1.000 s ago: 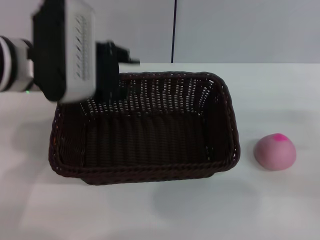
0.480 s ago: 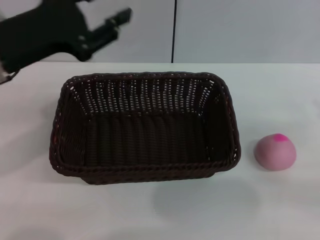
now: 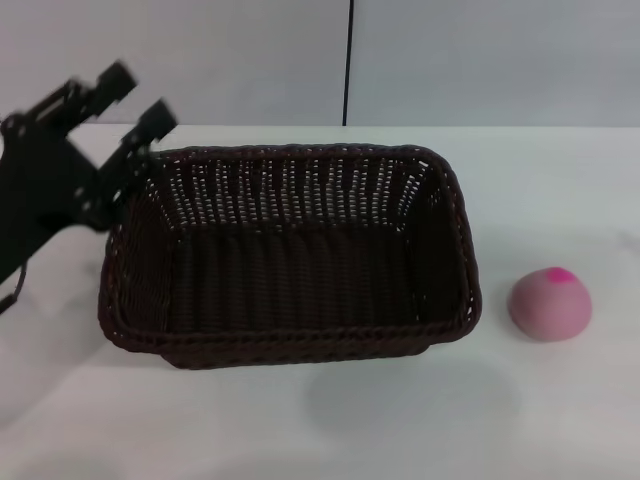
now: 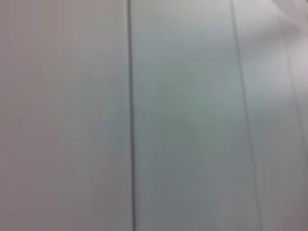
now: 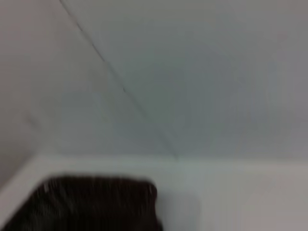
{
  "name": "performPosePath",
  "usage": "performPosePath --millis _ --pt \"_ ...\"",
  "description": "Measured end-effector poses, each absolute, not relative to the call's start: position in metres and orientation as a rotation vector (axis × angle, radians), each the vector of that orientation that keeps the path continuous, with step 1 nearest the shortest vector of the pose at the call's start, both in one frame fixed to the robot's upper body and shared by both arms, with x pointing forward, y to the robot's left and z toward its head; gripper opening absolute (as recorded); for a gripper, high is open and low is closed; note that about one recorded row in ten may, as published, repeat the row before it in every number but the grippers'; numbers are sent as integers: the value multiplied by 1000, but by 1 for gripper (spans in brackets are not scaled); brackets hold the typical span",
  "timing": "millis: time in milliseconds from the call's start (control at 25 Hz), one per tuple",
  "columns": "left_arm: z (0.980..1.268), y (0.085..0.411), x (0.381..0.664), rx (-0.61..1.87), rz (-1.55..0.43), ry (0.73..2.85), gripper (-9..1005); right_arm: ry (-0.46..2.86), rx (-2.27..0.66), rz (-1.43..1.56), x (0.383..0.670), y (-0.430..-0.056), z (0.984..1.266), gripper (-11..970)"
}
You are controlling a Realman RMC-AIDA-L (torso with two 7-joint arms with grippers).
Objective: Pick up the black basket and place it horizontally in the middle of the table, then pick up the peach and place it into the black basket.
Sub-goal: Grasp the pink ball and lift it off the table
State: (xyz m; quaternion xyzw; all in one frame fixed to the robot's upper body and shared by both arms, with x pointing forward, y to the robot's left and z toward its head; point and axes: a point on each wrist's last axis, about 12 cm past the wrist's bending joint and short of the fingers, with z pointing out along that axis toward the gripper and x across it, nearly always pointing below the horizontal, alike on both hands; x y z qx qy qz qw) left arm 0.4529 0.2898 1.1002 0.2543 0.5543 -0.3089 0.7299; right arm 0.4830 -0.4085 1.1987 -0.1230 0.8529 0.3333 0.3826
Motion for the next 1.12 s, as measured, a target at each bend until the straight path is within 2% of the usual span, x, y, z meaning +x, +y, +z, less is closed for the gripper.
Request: performPosePath --millis 160,240,440,880,1120 --pt "1083 301 444 504 -652 1255 482 2417 -369 876 511 -389 1209 667" --pt "1080 303 442 488 -644 1261 481 2582 -418 829 530 -369 1206 658" --pt "1065 317 431 392 -610 1278 482 2736 -447 697 552 -342 1195 634" --pt "1065 316 439 403 -609 1270 478 2805 -518 772 575 -296 1151 583" --pt "1065 314 442 421 -599 1267 475 2865 -531 741 577 -287 1136 555"
